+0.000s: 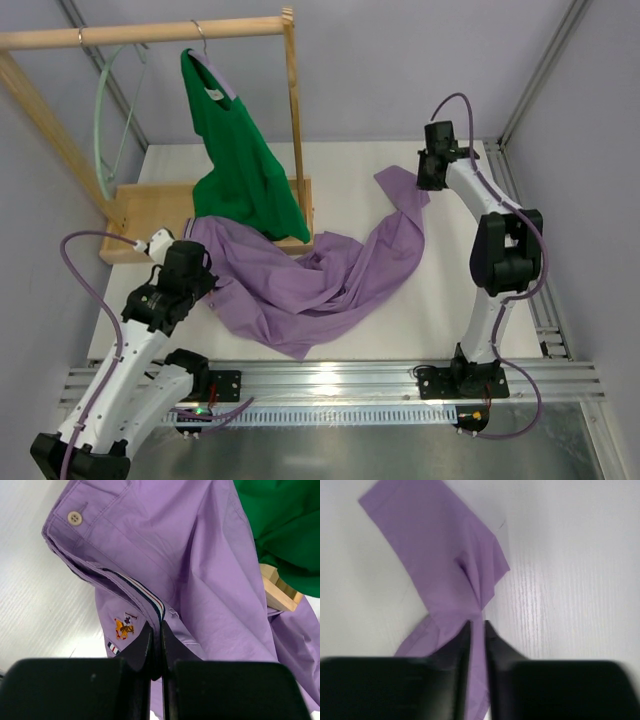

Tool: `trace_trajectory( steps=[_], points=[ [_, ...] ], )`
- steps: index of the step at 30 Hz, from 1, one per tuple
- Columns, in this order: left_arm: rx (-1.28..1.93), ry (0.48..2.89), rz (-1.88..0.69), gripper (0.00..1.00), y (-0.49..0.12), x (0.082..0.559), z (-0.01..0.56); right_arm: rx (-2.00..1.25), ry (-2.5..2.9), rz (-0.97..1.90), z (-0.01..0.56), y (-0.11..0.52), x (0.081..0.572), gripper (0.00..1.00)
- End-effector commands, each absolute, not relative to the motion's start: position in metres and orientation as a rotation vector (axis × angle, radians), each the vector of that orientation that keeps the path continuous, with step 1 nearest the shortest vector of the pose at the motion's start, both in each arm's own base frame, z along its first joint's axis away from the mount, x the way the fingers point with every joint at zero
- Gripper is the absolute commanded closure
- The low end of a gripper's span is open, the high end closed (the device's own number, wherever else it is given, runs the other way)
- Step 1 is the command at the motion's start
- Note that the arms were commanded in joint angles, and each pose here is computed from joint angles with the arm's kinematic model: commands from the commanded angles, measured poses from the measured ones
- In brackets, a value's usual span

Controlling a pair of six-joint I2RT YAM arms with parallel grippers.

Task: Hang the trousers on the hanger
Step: Fold the trousers

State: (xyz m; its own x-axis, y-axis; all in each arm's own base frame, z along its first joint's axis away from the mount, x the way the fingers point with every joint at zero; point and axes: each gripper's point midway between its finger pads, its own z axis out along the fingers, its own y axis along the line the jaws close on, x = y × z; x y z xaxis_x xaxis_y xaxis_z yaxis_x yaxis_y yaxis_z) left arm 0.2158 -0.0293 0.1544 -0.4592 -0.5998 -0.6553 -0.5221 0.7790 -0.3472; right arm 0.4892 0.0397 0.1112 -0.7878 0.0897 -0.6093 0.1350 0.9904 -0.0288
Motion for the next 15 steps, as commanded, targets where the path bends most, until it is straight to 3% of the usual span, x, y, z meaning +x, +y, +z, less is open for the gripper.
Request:
trace_trajectory(
  steps=[1,5,9,15],
  points=[
    [-0.827,2.133,-0.182,1.00,-0.035,0.219,0.156,0.049,2.408,0.114,0.146,0.065,0.490,0.61],
    [-0.799,2.140,-0.252,0.99,-0.045,0.220,0.156,0.002,2.414,0.197,0.128,0.079,0.492,0.41],
    [-0.793,2.152,-0.296,0.99,-0.051,0.218,0.149,-0.013,2.350,0.164,0.128,0.079,0.508,0.40],
    [-0.803,2.173,-0.326,1.00,-0.057,0.218,0.141,-0.250,2.205,0.056,0.138,0.112,0.526,0.50]
  ],
)
